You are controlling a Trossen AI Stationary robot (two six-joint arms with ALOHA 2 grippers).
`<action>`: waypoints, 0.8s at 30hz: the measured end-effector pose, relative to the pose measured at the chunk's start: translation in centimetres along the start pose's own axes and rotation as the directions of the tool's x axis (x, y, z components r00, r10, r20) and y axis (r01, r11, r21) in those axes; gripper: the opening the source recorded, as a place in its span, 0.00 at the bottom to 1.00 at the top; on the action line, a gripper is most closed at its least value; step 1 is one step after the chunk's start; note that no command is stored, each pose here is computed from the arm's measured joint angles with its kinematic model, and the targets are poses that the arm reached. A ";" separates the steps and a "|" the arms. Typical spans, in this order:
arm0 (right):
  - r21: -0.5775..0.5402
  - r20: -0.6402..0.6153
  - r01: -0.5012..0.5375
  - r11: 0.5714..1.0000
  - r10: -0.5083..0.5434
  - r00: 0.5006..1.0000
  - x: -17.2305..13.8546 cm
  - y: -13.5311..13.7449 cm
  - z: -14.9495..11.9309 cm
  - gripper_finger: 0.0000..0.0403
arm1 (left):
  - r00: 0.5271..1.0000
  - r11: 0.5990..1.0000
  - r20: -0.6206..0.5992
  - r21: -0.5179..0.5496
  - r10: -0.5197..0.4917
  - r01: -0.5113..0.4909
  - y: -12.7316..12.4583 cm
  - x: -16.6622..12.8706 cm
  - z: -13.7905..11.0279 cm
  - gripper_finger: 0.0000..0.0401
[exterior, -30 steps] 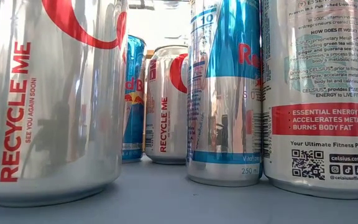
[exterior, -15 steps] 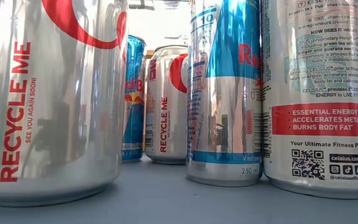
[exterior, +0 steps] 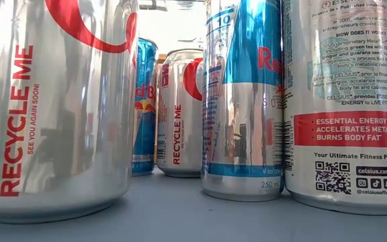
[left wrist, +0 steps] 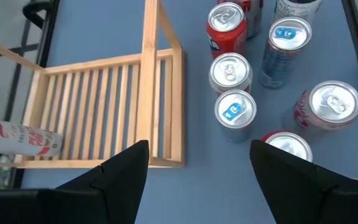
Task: Place canned beverage on shelf
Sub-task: Put the right white soda can on the shelf aligned with the other white soda can
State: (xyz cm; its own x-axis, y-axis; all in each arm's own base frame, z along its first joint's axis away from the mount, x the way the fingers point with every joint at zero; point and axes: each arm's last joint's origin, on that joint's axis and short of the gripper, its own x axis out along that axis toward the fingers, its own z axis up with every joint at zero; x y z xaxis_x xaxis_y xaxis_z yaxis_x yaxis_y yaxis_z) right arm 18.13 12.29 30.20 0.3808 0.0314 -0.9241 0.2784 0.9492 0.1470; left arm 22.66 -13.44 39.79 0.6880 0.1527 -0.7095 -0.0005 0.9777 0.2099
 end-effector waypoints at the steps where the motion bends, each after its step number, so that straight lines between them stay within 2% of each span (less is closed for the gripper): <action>1: -0.007 -0.014 0.004 1.000 -0.004 1.000 0.2 0.1 -0.1 0.63 | 1.000 1.000 0.001 0.009 0.001 -0.001 0.0 0.0 0.0 0.67; 8: -0.006 -0.040 0.024 1.000 -0.025 0.999 1.2 0.6 0.2 0.63 | 0.999 0.999 0.044 0.047 0.013 -0.015 -0.1 0.0 0.4 0.67; 14: -0.008 -0.028 0.015 1.000 -0.016 0.999 1.2 0.5 0.4 0.63 | 0.978 0.982 0.168 0.159 -0.128 0.101 -0.8 1.3 2.5 0.67; 17: -0.007 -0.024 0.015 1.000 -0.015 1.000 1.2 0.5 0.5 0.63 | 0.972 0.975 0.182 0.193 -0.150 0.114 -0.7 2.6 3.3 0.67; 20: -0.017 -0.020 0.008 1.000 -0.008 1.000 1.2 0.7 0.3 0.63 | 0.978 0.972 0.141 0.200 -0.153 0.123 -0.6 4.4 3.6 0.67; 24: -0.027 -0.011 0.015 1.000 -0.016 1.000 1.1 0.7 0.2 0.63 | 0.992 0.966 0.019 0.233 -0.121 0.114 -0.3 7.1 3.1 0.67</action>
State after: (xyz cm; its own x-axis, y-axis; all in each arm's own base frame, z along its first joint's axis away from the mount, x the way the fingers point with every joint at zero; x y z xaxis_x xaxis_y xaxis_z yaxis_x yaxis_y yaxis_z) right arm 18.98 12.93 29.35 0.3663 0.0201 -0.9303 0.2602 0.9577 0.1232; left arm 29.82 -13.12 36.80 0.6963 0.0301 -0.7172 0.2472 0.9279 0.2790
